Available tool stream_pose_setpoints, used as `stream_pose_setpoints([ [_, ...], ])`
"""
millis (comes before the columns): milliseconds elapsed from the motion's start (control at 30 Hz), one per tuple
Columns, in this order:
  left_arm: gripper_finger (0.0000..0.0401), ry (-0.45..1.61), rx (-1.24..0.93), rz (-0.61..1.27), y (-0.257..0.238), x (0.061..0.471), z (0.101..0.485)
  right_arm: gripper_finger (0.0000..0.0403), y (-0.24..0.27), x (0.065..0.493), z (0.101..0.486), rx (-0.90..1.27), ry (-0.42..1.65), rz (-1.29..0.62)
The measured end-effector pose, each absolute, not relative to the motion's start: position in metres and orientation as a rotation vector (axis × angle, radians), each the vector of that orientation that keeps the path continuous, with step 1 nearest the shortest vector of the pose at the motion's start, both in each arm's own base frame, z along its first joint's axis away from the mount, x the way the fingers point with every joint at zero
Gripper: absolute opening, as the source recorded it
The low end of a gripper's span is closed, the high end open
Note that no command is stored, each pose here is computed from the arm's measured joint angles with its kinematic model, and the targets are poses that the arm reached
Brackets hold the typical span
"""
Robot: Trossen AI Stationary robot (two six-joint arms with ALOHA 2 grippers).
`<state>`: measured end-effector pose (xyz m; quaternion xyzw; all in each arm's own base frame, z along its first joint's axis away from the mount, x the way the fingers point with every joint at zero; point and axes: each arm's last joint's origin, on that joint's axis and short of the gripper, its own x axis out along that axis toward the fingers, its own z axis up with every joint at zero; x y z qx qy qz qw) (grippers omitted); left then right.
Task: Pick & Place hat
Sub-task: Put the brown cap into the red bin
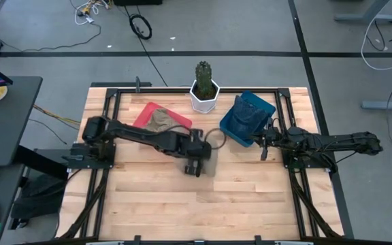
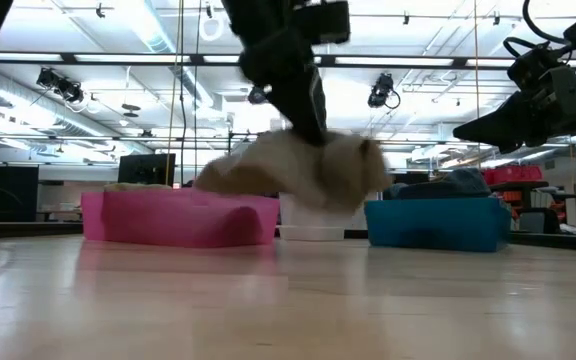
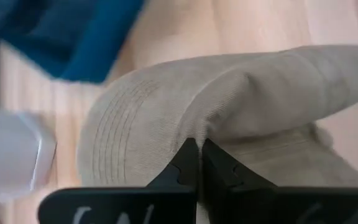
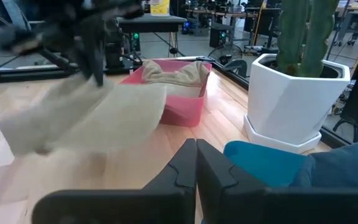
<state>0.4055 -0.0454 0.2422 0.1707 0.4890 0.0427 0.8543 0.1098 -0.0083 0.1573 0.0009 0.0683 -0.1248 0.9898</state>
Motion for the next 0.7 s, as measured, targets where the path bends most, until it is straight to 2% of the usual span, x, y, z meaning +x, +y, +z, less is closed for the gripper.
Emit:
stream_pose_setpoints([
  [333,0.0012,1.054,0.093,0.449,-0.002,0.358,0.295,0.0009,-0.008,0.11,0.157,0.002,0.135,-0.25],
  [500,0.0008,1.125,0.024,0.642,0.02,0.333,0.305,0.0009,-0.008,0.11,0.158,0.002,0.134,-0.25],
  [700,0.0011,1.192,-0.063,0.757,0.035,0.321,0.303,0.0009,-0.008,0.11,0.158,0.002,0.134,-0.251],
])
